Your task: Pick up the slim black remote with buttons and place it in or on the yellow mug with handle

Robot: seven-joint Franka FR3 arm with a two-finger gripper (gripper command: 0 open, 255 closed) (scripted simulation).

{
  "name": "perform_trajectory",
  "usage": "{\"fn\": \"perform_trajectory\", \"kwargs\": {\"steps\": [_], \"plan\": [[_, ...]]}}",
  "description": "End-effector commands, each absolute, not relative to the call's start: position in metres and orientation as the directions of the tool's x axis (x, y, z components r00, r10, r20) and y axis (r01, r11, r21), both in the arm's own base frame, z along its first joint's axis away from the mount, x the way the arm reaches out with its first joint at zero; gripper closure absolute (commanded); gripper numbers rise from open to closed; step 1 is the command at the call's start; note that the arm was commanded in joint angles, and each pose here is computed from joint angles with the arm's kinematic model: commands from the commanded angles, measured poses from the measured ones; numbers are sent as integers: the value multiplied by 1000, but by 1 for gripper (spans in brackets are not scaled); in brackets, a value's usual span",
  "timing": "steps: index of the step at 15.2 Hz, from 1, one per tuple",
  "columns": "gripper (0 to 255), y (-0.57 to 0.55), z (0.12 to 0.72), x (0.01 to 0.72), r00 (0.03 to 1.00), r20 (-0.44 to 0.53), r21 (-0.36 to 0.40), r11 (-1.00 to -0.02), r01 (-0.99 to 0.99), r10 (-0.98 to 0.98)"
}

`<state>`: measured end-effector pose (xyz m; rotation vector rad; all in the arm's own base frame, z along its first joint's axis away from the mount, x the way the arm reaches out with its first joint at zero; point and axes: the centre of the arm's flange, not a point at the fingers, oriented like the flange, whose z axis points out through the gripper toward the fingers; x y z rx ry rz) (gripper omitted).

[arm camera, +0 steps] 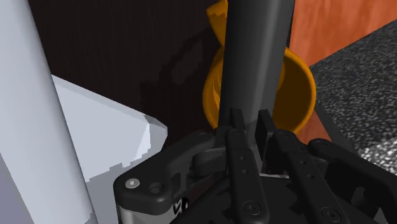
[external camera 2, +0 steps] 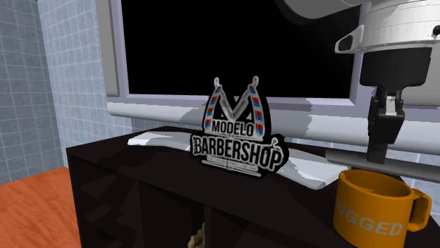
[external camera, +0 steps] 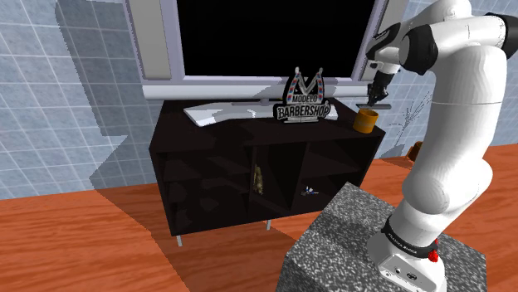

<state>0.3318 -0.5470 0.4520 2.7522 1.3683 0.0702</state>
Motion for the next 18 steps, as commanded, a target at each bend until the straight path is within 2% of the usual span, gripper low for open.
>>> {"fn": "perform_trajectory", "kwargs": {"steps": [1,6,13,14,18], "plan": [[255,-547,441,333,603,11,81,-602,794,798],[255,-547,418,333,603,11,81,-602,794,798],[255,-547,418,333,603,11,81,-602,794,798],[0,-548,417,333,603,11,81,-602,795,798],[0,-549,415,336,603,11,81,-602,794,798]]}}
